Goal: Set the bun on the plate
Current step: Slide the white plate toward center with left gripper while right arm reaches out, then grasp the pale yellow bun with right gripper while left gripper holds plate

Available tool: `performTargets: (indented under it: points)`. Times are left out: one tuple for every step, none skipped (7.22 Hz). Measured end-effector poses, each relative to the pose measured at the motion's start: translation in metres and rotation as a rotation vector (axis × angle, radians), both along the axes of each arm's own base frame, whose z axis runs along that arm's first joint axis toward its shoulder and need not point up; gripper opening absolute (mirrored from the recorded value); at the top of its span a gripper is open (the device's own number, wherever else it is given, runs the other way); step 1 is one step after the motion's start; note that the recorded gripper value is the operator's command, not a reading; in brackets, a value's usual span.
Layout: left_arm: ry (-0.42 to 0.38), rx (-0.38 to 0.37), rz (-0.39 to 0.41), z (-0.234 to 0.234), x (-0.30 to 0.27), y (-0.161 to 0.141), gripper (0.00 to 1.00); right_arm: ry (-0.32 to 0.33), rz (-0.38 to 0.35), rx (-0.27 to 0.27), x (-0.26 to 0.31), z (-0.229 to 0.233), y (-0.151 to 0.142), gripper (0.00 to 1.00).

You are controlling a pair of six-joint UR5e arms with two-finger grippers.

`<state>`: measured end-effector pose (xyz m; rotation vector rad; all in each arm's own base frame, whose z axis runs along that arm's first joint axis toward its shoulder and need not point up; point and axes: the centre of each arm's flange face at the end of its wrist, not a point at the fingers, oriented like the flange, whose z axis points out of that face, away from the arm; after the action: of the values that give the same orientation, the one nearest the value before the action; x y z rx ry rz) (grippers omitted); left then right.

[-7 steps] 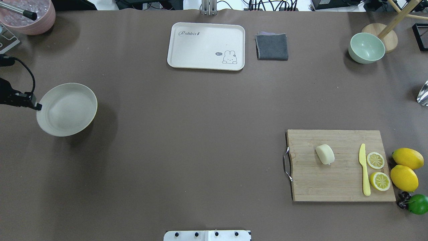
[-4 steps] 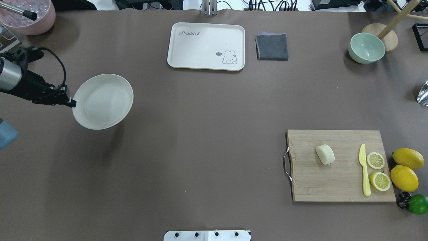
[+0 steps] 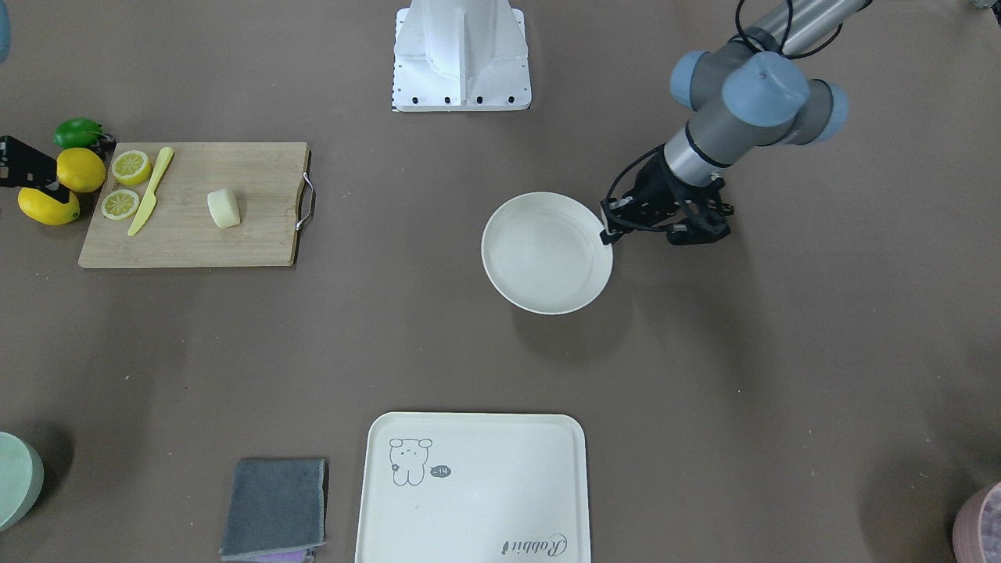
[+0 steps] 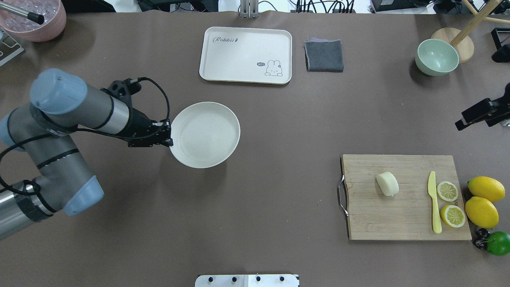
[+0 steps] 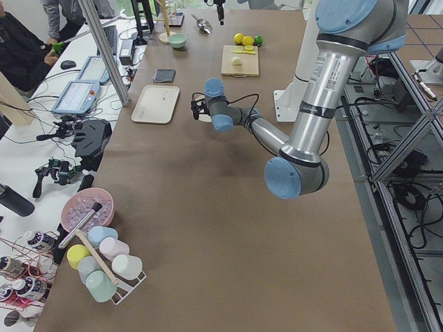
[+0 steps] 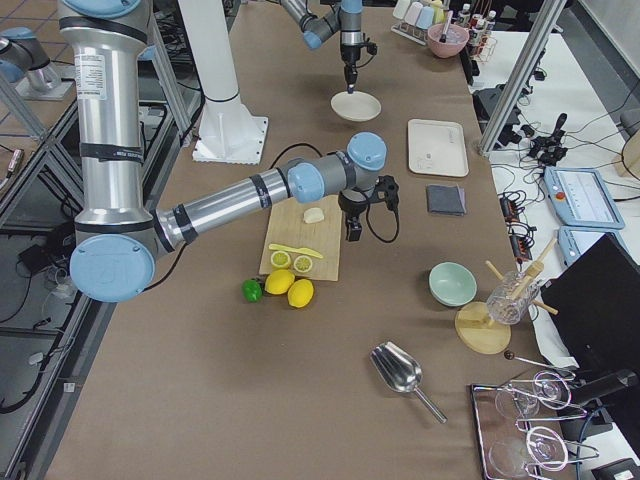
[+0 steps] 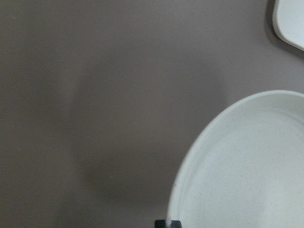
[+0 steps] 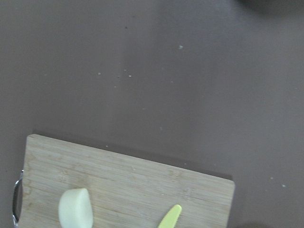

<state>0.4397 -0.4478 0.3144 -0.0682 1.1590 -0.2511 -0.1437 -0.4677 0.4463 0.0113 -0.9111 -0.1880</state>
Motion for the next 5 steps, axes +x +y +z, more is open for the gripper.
performTargets:
  points:
    - [-0.012,0.002,-0.003,-0.019,0.031,0.013,0.00,0.015,0.003,-0.016,-0.040,-0.026,0.002,1.00]
    - [-0.019,0.006,-0.005,-0.033,0.054,0.021,0.00,0.032,0.006,-0.028,-0.081,-0.050,0.011,1.00]
    - [-0.024,0.005,-0.008,-0.040,0.069,0.021,0.00,0.055,-0.007,-0.019,-0.115,-0.063,0.025,1.00]
    - [-0.027,0.004,-0.011,-0.044,0.079,0.020,0.00,0.086,-0.030,0.004,-0.144,-0.066,0.039,1.00]
    - [-0.031,0.006,-0.014,-0.046,0.086,0.020,0.00,0.112,-0.054,0.023,-0.165,-0.065,0.051,1.00]
